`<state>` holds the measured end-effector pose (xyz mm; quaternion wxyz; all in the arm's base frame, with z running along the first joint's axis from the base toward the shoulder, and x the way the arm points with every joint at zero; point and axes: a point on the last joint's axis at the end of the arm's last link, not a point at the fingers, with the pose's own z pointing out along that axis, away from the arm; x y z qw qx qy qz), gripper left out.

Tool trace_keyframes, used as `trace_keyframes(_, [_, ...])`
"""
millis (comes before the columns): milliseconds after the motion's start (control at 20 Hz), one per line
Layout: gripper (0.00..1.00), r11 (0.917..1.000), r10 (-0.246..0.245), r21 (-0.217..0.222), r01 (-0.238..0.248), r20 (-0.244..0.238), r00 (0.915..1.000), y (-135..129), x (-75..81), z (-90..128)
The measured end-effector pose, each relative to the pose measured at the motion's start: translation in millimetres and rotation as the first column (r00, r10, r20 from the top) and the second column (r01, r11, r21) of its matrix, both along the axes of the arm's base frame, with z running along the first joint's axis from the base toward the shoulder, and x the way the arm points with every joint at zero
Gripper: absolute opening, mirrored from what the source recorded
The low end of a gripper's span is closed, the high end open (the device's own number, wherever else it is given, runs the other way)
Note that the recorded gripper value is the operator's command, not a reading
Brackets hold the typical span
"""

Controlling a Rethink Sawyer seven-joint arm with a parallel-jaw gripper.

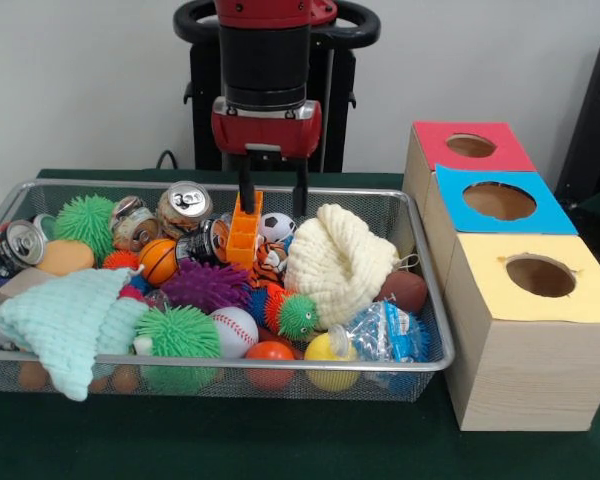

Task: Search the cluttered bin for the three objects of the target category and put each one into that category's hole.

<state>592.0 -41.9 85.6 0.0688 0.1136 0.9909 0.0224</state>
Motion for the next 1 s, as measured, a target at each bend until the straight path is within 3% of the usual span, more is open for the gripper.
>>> trace_keyframes(1000, [1.00,0.9992,-0.039,-0.003,0.039,0.043,0.9983,23.6,0.1,-8.0])
